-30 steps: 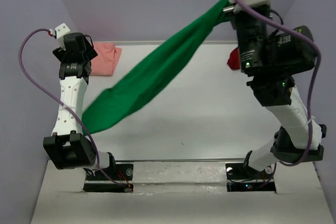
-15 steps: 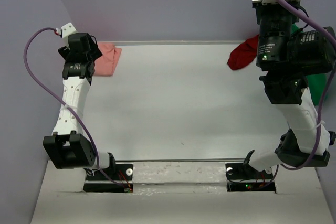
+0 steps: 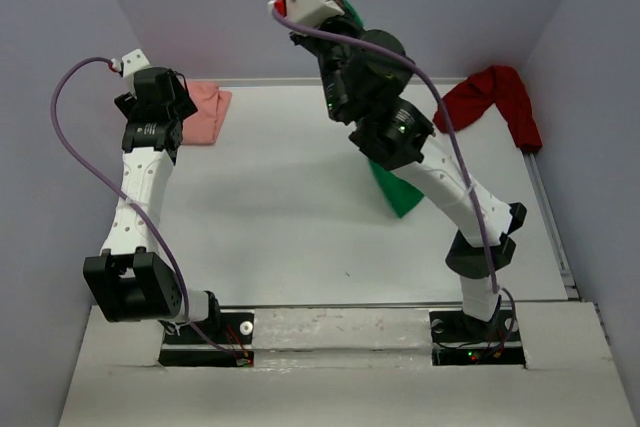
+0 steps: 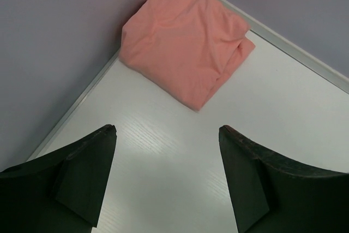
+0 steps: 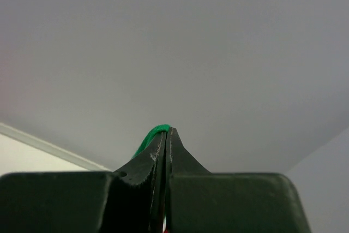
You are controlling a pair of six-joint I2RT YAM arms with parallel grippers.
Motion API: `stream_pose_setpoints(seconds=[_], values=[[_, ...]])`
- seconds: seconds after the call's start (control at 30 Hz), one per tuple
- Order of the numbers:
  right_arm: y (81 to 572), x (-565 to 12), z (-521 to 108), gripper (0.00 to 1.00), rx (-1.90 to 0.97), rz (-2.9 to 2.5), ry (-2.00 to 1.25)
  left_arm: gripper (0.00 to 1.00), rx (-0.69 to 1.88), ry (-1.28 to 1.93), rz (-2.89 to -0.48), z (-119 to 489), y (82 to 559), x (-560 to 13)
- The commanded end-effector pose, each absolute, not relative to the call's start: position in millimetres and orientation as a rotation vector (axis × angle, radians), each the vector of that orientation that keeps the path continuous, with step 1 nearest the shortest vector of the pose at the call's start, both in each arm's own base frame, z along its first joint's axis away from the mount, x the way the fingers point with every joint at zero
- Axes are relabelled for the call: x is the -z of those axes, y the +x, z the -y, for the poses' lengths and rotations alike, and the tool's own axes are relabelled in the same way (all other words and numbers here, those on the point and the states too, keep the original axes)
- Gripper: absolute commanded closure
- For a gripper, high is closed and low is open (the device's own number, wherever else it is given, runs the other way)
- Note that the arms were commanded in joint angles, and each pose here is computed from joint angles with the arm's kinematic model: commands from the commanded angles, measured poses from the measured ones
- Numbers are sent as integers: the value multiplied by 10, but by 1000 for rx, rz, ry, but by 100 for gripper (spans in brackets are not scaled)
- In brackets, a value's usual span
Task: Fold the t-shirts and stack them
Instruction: Flatten the tshirt out
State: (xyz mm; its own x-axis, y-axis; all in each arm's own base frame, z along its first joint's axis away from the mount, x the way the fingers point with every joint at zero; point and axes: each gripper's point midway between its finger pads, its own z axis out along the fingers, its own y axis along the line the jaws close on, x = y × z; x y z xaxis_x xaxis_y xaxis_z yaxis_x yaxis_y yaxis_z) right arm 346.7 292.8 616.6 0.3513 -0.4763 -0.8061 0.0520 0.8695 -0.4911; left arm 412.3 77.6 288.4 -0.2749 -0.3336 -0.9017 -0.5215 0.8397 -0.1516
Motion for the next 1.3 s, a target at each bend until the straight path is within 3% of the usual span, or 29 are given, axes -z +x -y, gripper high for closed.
stream_pose_setpoints(seconds=[0.0,0.47,0.57,0.77,0.8,1.0,1.27], values=[[3247,-6523,-2827,100,272,-1087,-375,15,-194,-609,-1841,-724,4115,-3026],[3273,-6696,-2285,100,337,-1091,-287,14,-187,-588,-1864,-656,4168,-2952],[3511,-6297,-2307,100,421,-1192,-350,14,-191,-581,-1859,-638,4140,-2978],[4205,-4639,-1938,100,594,-1579,-396,14,-163,-559,-1836,-567,4088,-3101],[4233,-4238,-1847,100,655,-1664,-355,14,-161,-555,-1836,-559,4083,-3106],[4221,-3244,-1709,100,691,-1975,-213,14,-106,-484,-1869,-292,4141,-3068],[4772,-2983,-1182,100,692,-2070,-52,14,-93,-433,-1892,-91,4126,-2998]])
